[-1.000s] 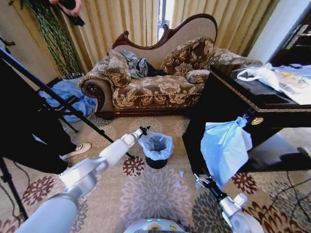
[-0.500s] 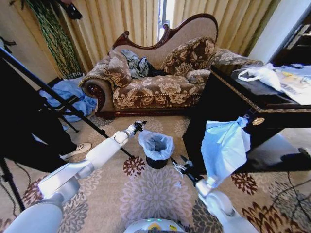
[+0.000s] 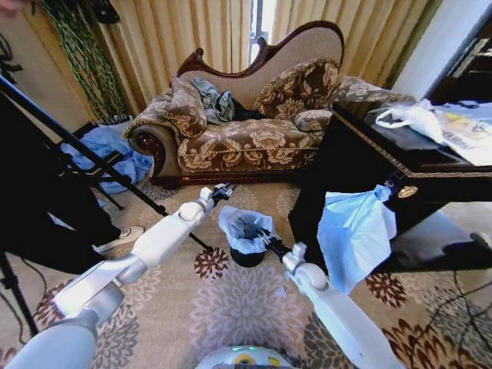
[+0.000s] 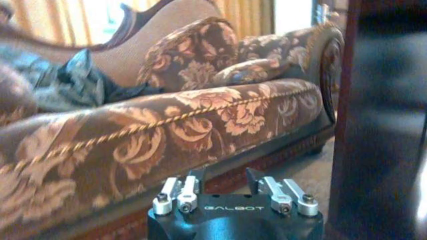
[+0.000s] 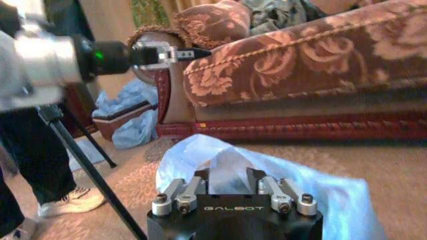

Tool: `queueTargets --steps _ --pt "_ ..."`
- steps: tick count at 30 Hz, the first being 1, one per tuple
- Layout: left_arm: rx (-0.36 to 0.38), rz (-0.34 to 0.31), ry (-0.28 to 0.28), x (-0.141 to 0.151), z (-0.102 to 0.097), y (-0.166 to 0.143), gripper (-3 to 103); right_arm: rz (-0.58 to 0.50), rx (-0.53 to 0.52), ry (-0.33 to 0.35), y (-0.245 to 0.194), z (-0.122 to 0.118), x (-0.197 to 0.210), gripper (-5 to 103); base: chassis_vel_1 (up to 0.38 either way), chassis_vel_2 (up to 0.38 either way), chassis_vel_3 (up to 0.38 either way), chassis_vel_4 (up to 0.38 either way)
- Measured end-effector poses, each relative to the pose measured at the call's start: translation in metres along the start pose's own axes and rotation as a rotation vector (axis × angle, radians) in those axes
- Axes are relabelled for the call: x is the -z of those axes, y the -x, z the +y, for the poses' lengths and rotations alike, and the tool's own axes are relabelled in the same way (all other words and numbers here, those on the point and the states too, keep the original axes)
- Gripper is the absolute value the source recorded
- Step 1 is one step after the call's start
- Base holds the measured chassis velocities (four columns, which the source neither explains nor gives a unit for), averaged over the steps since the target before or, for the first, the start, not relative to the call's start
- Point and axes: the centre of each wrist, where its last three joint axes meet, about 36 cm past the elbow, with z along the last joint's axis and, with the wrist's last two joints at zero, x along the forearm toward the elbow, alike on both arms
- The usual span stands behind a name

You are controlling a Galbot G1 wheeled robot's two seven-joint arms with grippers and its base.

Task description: Place a garbage bag over the trash bin.

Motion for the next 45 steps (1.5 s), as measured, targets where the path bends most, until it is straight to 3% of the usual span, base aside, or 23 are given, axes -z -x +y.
queueTargets --steps 4,5,7,8,9,12,14,17,21,23,24,26,27,37,45 --pt "-0.006 0.007 -0.060 0.001 -0.003 -0.012 58 0.004 0.008 -0.021 0.016 -0.002 0.005 42 0.000 0.000 0.000 0.000" --pt "-0.001 0.008 -0.090 0.001 -0.004 -0.019 64 0.011 0.011 -0.031 0.029 -0.004 0.006 54 0.000 0.000 0.000 0.000" --pt "0.006 0.002 -0.107 0.001 -0.003 -0.027 69 0.014 0.015 -0.041 0.040 -0.004 0.005 54 0.000 0.000 0.000 0.000" --pt "0.009 0.000 -0.120 0.002 -0.001 -0.034 75 0.023 0.017 -0.048 0.049 -0.005 0.003 65 0.000 0.000 0.000 0.000" --pt "0.009 0.000 -0.120 0.002 -0.001 -0.034 75 0.023 0.017 -0.048 0.049 -0.005 0.003 65 0.000 0.000 0.000 0.000" --pt "0.008 -0.007 -0.177 0.008 -0.001 -0.051 90 0.049 0.024 -0.060 0.064 -0.007 -0.005 80 0.000 0.000 0.000 0.000" --pt "0.011 -0.010 -0.193 0.010 0.000 -0.054 95 0.057 0.023 -0.060 0.067 -0.009 -0.007 80 0.000 0.000 0.000 0.000" --pt "0.016 -0.031 -0.249 0.019 0.002 -0.062 99 0.083 0.015 -0.051 0.081 -0.012 -0.013 94 0.000 0.000 0.000 0.000" --pt "0.020 -0.049 -0.290 0.026 0.004 -0.066 100 0.101 0.010 -0.053 0.090 -0.014 -0.016 85 0.000 0.000 0.000 0.000" --pt "0.020 -0.063 -0.336 0.033 0.004 -0.069 100 0.118 0.002 -0.061 0.097 -0.016 -0.019 79 0.000 0.000 0.000 0.000" --pt "0.020 -0.076 -0.365 0.039 0.006 -0.072 100 0.128 -0.006 -0.067 0.104 -0.019 -0.019 68 0.000 0.000 0.000 0.000" --pt "0.019 -0.086 -0.381 0.043 0.007 -0.075 100 0.134 -0.013 -0.074 0.110 -0.020 -0.020 62 0.000 0.000 0.000 0.000" --pt "0.020 -0.091 -0.389 0.045 0.007 -0.076 100 0.133 -0.017 -0.079 0.114 -0.019 -0.020 54 0.000 0.000 0.000 0.000" --pt "0.023 -0.100 -0.412 0.044 0.009 -0.090 100 0.081 -0.040 -0.107 0.136 -0.024 0.006 67 0.000 0.000 0.000 0.000" --pt "0.014 -0.107 -0.423 0.044 0.006 -0.091 100 0.055 -0.057 -0.115 0.149 -0.030 0.016 60 0.000 0.000 0.000 0.000"
